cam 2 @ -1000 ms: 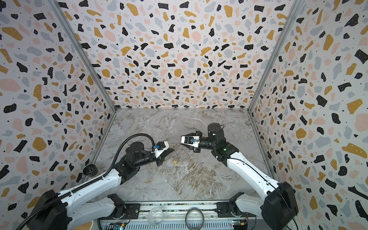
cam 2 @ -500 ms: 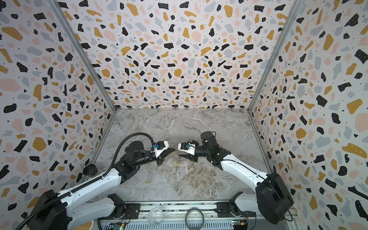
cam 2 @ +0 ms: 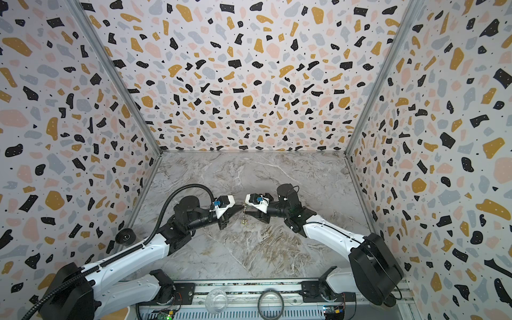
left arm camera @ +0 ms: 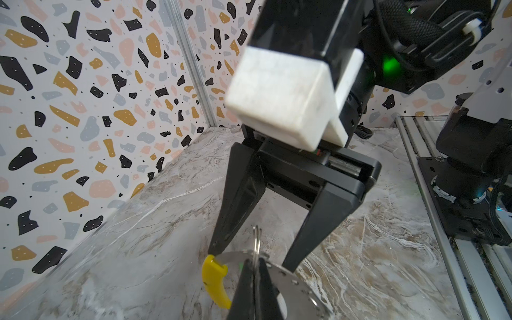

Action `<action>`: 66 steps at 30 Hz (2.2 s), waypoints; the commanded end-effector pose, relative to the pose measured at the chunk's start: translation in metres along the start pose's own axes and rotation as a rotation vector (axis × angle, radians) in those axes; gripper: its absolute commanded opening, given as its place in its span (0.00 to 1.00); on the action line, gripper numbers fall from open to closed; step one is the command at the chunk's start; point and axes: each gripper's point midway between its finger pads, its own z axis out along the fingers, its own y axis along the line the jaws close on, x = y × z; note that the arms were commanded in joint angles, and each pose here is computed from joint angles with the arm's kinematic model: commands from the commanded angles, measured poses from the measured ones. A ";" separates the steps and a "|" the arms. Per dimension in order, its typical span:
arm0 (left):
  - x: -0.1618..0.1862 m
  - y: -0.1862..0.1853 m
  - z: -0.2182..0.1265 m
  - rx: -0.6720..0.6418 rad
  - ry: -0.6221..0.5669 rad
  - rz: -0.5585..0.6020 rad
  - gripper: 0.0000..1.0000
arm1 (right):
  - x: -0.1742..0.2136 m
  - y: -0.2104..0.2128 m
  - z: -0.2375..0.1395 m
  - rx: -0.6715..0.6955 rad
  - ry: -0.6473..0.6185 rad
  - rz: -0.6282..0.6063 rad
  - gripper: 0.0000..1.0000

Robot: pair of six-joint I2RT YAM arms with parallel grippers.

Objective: Remove the keys from the keyring

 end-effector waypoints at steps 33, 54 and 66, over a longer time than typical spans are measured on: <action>-0.013 0.001 -0.001 0.001 -0.023 0.088 0.00 | -0.014 0.024 -0.007 -0.100 -0.097 -0.018 0.30; -0.002 -0.003 -0.004 0.014 0.036 0.107 0.00 | -0.012 0.003 -0.037 0.011 0.052 -0.184 0.27; 0.000 -0.002 -0.002 0.019 0.064 0.123 0.00 | -0.038 0.016 -0.034 -0.074 -0.014 -0.210 0.22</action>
